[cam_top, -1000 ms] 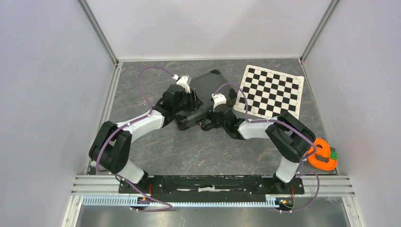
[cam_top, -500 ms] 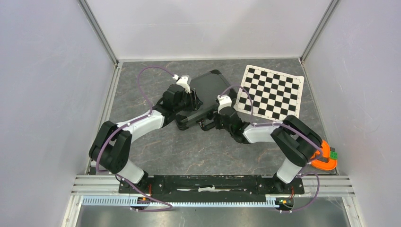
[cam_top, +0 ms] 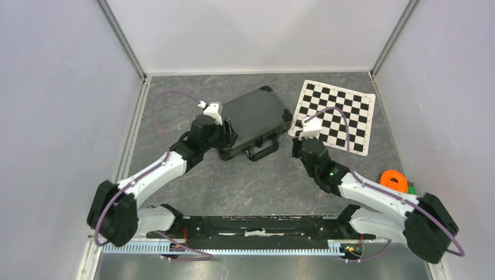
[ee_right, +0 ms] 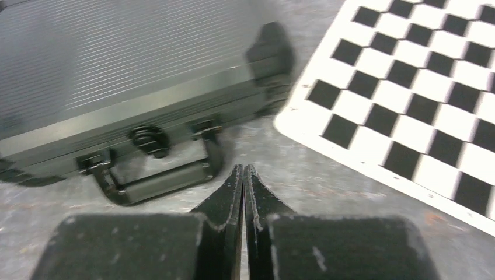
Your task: Pack up texas hold em set
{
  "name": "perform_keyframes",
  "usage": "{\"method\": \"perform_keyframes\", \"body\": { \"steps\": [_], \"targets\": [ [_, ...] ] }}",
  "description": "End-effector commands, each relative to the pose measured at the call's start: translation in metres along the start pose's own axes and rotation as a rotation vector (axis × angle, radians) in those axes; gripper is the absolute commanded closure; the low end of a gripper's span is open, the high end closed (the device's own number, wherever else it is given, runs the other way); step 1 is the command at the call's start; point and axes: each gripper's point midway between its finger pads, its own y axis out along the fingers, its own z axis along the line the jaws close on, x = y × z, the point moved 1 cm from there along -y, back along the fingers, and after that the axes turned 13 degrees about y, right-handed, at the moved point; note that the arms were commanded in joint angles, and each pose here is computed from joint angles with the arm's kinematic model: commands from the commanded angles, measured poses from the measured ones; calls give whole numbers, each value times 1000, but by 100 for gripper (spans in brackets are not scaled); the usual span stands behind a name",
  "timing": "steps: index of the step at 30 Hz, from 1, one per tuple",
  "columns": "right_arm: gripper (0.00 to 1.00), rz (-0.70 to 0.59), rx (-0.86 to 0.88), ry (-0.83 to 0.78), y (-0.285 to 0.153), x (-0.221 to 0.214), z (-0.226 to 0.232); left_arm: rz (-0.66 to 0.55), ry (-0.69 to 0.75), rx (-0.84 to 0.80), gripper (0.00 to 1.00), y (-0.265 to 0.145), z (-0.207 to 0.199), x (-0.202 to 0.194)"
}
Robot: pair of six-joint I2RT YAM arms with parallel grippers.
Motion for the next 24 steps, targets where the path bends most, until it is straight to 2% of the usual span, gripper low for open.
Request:
{"method": "perform_keyframes", "body": {
  "steps": [1,3,4,5,7,11,14,16,17,18,20,22,24],
  "targets": [
    [86,-89,-270,-83,-30,10,-66,-130,-46,165,30,-47,24,32],
    [34,-155,-409,-90,-50,16,-97,-187,-75,315,17,-69,50,37],
    [19,-205,-507,-78,-61,17,-117,-217,-79,383,12,-78,62,39],
    [15,-261,-597,-46,-73,15,-136,-239,-70,467,8,-86,77,37],
    [11,-315,-642,-28,-84,14,-150,-264,-65,642,1,-106,105,33],
    [7,-304,-588,-118,-87,14,-161,-289,-13,893,0,-136,144,17],
    [7,-305,-591,-46,-85,18,-183,-339,-42,1035,0,-161,167,5],
    [7,-313,-579,-4,-82,19,-193,-355,-44,1059,0,-166,175,-10],
    [7,-318,-588,0,-81,17,-199,-399,-57,1048,0,-166,175,-11],
    [3,-345,-595,12,-81,17,-203,-413,-31,1032,0,-162,176,-19],
    [2,-439,-574,38,-82,18,-206,-460,-4,977,0,-153,175,-31],
    [2,-482,-446,-72,-80,2,-199,-496,-11,943,0,-146,175,-43],
    [2,-516,-322,-292,-83,-1,-185,-485,10,934,0,-141,180,-52]
  ]
}}
